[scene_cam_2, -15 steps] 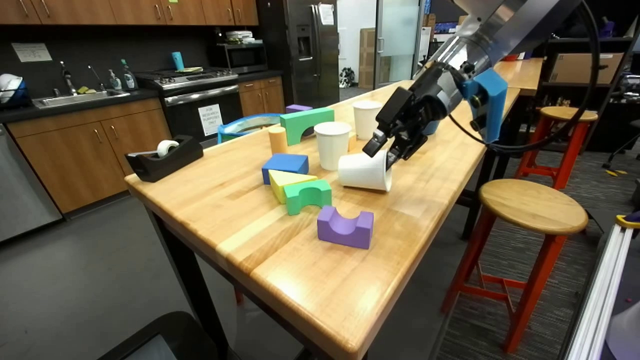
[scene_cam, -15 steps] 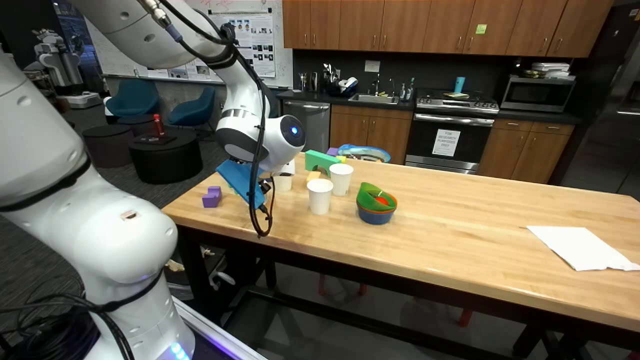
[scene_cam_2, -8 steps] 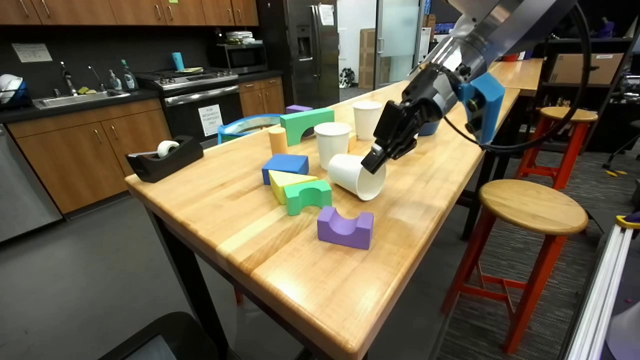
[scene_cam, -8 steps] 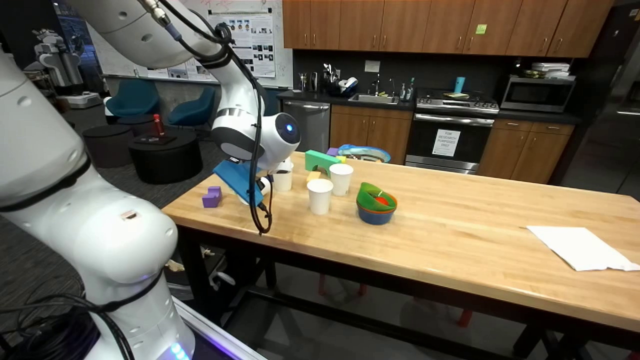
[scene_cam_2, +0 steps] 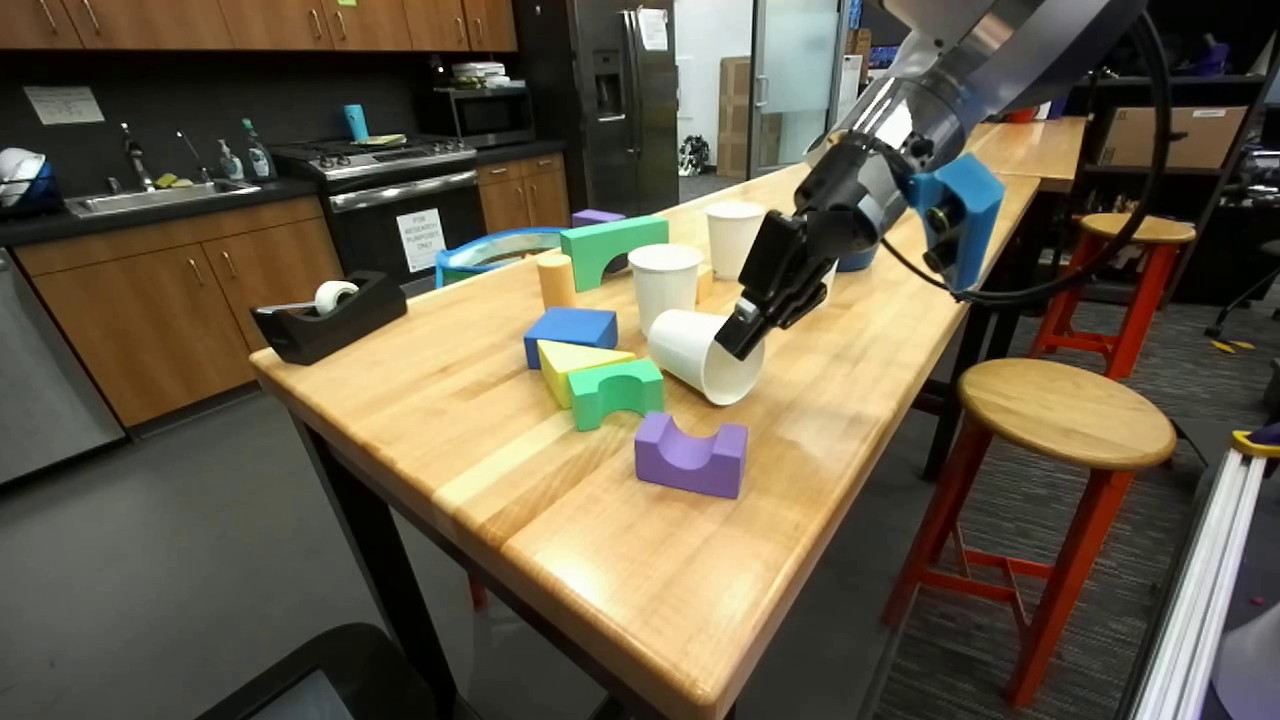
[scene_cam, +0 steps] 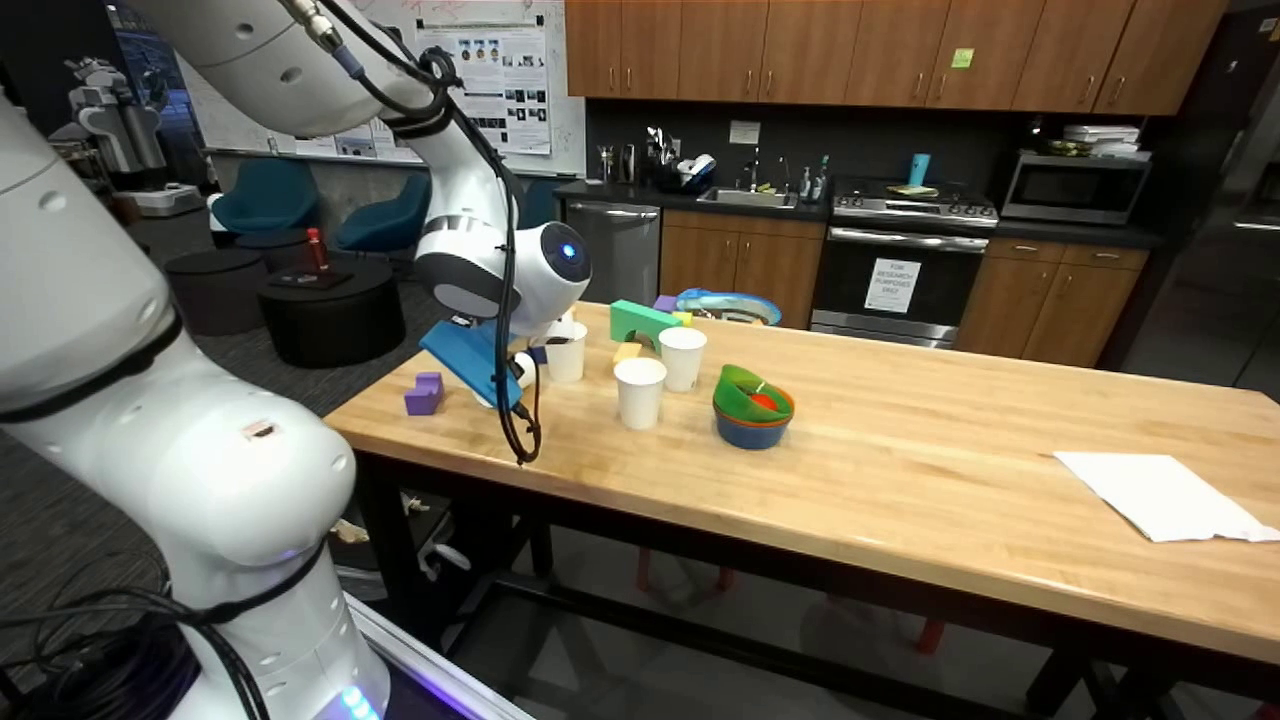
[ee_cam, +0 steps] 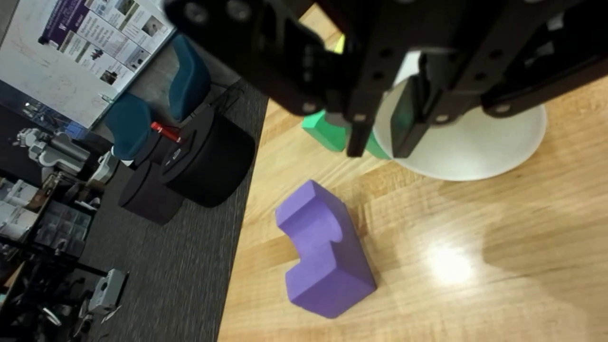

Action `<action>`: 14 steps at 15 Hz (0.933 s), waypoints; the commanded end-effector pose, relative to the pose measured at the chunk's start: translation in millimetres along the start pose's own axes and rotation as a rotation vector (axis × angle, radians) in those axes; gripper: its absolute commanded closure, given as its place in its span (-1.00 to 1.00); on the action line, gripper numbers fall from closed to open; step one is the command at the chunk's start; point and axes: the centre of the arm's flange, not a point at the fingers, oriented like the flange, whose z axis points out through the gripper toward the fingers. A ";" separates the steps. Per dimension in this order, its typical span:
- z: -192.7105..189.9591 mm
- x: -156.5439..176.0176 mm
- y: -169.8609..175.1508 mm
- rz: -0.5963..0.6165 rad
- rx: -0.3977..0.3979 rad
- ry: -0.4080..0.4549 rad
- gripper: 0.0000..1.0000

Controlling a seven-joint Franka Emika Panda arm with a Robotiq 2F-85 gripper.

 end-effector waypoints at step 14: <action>8.2 -14.7 -14.2 -0.038 -0.057 0.075 -1.00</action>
